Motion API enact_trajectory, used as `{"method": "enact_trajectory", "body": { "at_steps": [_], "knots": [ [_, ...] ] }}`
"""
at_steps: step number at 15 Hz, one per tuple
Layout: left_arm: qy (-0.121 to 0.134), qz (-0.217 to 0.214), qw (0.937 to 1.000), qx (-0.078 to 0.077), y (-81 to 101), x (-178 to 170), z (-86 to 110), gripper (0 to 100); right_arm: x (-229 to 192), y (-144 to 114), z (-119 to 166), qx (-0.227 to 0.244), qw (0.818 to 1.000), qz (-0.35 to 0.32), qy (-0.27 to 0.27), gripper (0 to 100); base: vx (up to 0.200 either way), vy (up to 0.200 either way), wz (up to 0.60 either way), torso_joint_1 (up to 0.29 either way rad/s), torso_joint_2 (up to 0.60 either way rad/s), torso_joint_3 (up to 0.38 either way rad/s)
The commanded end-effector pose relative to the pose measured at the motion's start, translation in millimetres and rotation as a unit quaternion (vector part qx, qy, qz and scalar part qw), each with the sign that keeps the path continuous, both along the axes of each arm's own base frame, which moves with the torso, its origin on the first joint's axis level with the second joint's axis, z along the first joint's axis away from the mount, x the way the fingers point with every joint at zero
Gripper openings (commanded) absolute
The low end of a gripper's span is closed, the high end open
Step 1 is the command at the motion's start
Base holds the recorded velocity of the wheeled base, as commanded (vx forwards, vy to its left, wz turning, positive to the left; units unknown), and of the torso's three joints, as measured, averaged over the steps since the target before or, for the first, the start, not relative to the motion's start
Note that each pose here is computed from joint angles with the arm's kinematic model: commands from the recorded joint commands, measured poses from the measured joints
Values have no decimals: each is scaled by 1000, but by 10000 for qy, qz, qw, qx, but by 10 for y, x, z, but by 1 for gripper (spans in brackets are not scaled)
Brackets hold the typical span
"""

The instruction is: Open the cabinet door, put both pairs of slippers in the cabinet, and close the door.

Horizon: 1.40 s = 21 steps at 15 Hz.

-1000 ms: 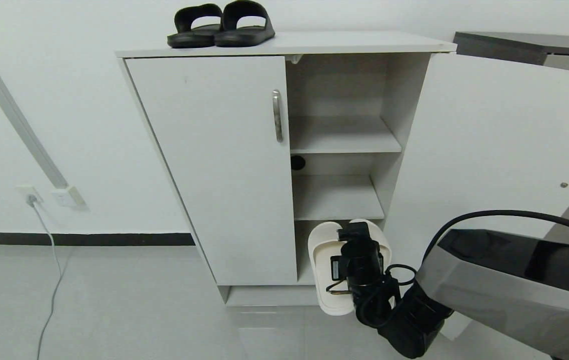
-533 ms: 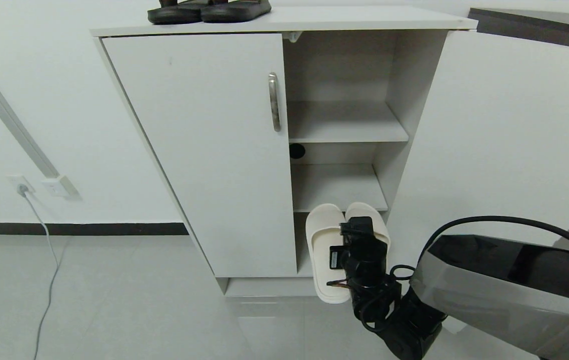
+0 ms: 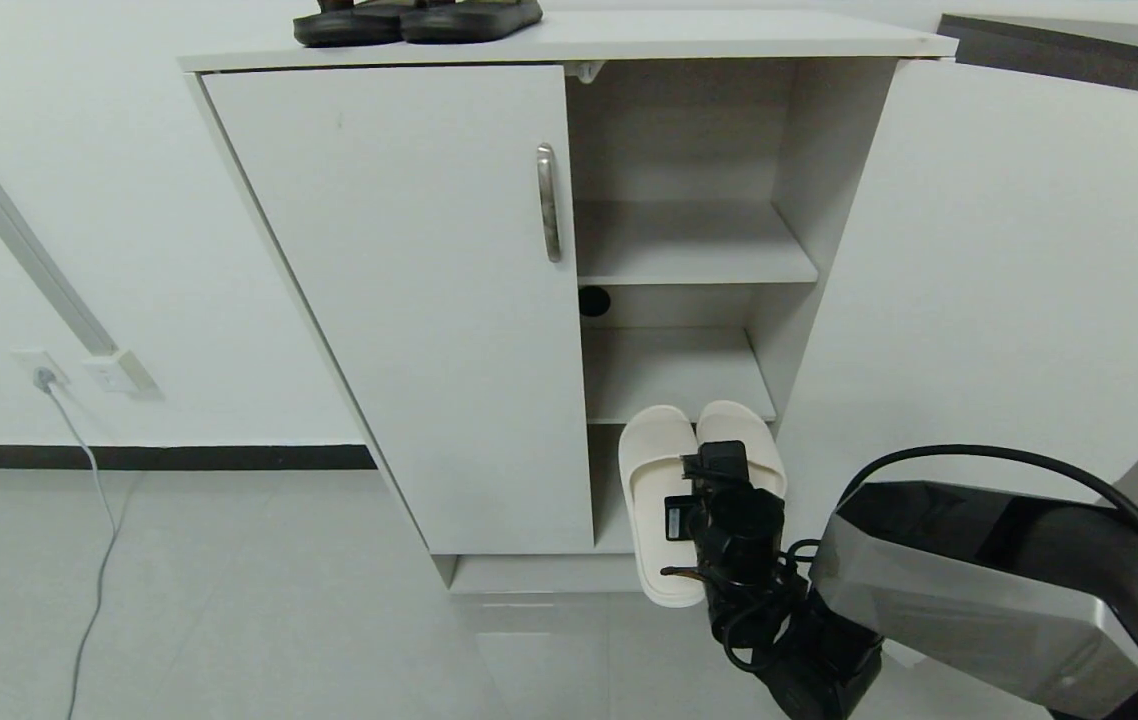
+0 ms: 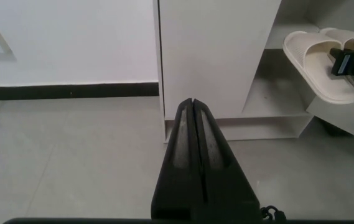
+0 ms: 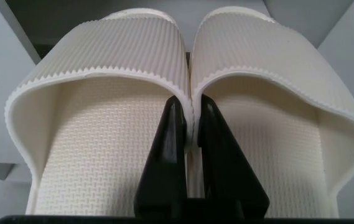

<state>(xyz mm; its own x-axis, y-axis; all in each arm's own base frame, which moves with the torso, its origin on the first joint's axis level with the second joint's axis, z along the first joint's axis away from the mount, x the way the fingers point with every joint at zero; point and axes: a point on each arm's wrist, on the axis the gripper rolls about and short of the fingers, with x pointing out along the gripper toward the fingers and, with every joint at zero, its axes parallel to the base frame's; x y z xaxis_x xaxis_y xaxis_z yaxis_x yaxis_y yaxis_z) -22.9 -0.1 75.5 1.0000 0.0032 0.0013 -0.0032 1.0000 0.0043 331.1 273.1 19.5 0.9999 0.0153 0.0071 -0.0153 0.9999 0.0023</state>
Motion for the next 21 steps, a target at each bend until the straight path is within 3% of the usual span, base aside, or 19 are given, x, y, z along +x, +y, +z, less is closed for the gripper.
{"method": "enact_trajectory", "body": {
  "at_steps": [1, 13, 21],
  "knots": [
    [6, -1, 10000, 2, 0, 1, 0, 0, 0, 1, -16, -15, 10000, 8, 12, 0, 0, 0, 0, 0, 0, 0],
    [-1, -1, 10000, 2, 0, 1, 2, 0, 12, -3, -2, 28, 10000, 46, -11, 0, 200, 0, 0, 1, 1, 4],
    [6, -1, 10000, 2, 0, 1, 0, 0, 495, 42, 81, 70, 9997, 12, 221, 0, 0, 0, 0, 0, 0, 0]
  ]
}}
